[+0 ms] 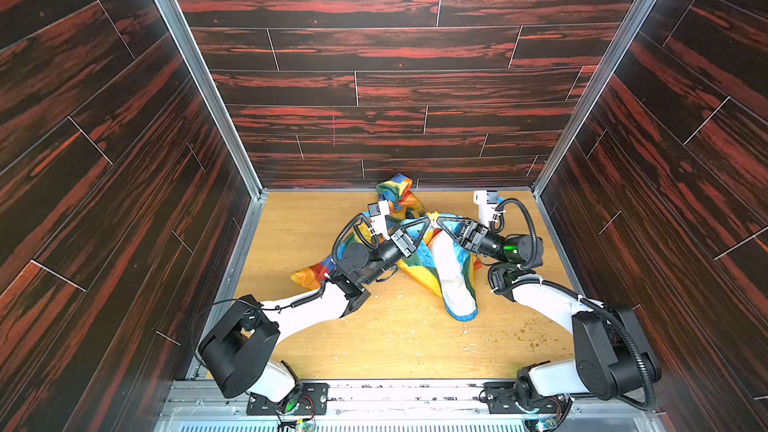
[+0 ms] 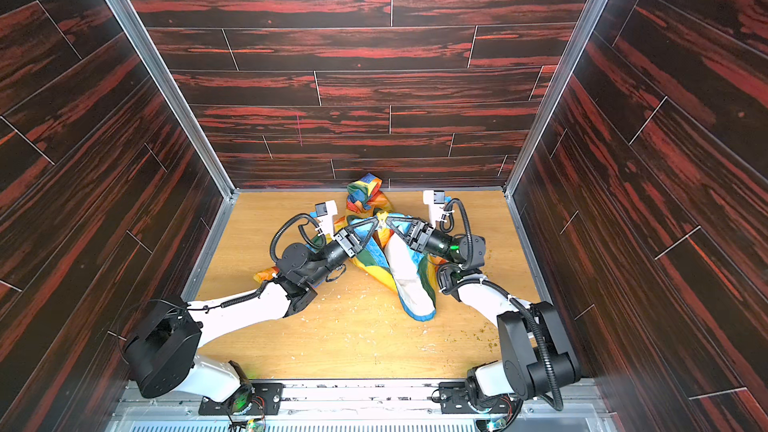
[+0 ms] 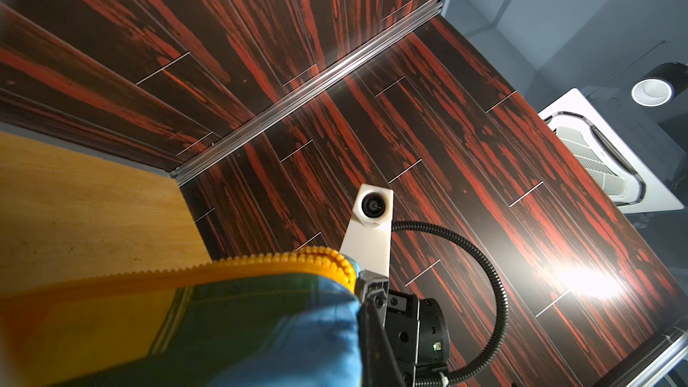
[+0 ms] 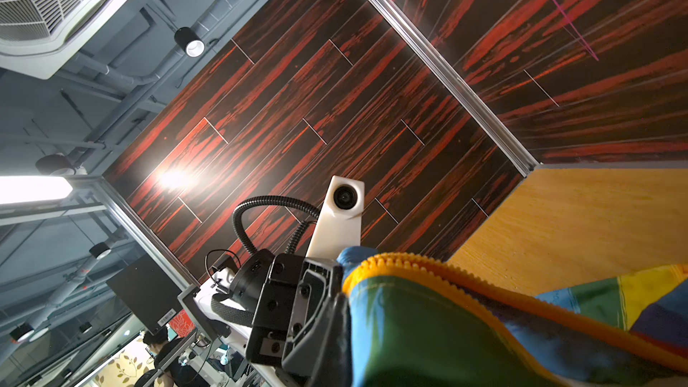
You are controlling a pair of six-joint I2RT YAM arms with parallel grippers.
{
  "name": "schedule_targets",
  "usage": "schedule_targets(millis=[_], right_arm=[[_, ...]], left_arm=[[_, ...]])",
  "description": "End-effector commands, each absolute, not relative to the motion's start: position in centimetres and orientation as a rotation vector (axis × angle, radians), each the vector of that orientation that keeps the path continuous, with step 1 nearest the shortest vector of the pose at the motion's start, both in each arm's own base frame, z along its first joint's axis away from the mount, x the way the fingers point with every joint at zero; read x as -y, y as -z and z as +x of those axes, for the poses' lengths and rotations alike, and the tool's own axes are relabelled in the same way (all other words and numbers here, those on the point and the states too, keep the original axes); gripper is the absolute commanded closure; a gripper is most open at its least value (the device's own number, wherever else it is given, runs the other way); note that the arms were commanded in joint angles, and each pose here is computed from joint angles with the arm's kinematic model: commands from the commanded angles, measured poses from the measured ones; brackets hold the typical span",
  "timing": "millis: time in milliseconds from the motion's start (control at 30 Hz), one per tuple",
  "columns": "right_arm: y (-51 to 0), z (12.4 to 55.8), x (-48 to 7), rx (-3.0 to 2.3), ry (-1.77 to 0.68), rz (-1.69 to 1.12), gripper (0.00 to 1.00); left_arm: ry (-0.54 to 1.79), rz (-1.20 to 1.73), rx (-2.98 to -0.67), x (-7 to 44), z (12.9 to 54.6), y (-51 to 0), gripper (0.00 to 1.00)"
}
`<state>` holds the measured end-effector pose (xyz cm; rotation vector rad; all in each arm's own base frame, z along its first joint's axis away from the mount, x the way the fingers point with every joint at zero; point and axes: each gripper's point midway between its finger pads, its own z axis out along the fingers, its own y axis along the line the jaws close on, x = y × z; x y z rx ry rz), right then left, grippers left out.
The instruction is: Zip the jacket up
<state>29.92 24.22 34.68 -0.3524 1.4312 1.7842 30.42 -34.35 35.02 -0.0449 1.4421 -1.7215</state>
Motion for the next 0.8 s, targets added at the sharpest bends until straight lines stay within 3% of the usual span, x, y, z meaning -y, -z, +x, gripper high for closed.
schedule_targets(millis=[0, 267, 600, 767], right_arm=[[-35.2, 31.0, -23.0, -1.405, -1.751, -0.257, 1.00], [-32.5, 31.7, -23.3, -1.537, -1.753, -0.188, 0.93], [-28.7, 32.3, -22.5, -1.681, -1.777, -0.080, 0.67], [-26.0, 31.9, -22.9, -1.816, -1.792, -0.064, 0.61]], left_arm=[[1.766, 0.004, -1.505, 35.3, 28.9, -33.7, 1.00], [1.740, -0.037, -1.595, 35.1, 29.1, -31.7, 1.00], [1.683, -0.131, -1.715, 33.9, 29.9, -28.4, 1.00], [1.656, -0.176, -1.737, 32.8, 30.5, -27.5, 1.00]])
